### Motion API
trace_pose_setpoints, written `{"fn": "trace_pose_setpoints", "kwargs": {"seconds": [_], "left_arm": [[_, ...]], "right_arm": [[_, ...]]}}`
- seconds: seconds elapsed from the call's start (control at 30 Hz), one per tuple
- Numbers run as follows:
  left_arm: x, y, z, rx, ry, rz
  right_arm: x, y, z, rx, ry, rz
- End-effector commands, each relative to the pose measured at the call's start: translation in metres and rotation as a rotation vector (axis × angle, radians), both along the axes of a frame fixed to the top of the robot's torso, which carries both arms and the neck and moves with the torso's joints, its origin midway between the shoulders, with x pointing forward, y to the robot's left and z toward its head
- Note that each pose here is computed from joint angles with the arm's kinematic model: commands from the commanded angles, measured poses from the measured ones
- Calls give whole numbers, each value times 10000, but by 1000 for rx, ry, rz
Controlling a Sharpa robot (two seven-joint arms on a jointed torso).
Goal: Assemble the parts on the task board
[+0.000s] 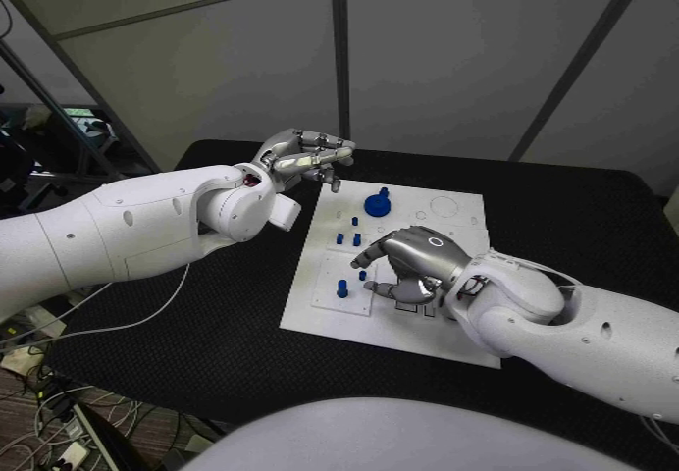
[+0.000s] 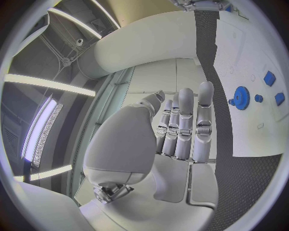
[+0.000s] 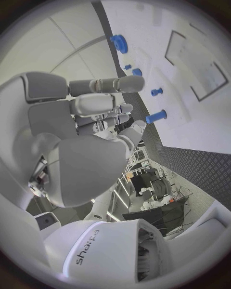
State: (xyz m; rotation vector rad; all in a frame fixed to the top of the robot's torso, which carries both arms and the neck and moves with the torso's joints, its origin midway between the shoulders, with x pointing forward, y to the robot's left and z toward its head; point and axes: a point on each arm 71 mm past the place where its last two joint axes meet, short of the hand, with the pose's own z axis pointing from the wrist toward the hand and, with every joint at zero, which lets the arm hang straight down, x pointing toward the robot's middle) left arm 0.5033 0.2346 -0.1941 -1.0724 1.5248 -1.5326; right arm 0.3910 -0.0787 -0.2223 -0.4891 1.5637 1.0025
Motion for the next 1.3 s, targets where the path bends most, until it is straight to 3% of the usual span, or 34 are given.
{"fn": "trace_pose_setpoints", "kwargs": {"seconds": [0.03,0.27,0.5,0.63,0.83,1.3], "left_arm": [[-1,1,5,-5,3,-9],[-8,24,-4,-1,6,-4],[-18,43,-18,0,8,-2],[-29,61,-32,1,11,0],[-38,73,-44,2,14,1],[-50,89,-43,2,13,3]], "right_arm": [[104,-273,110,96,112,-112],[204,-987,203,132,232,-350],[140,-1391,216,85,281,-519],[82,-1532,155,18,292,-603],[33,-1573,62,-55,294,-652],[-97,-1429,-241,-159,344,-667]]}}
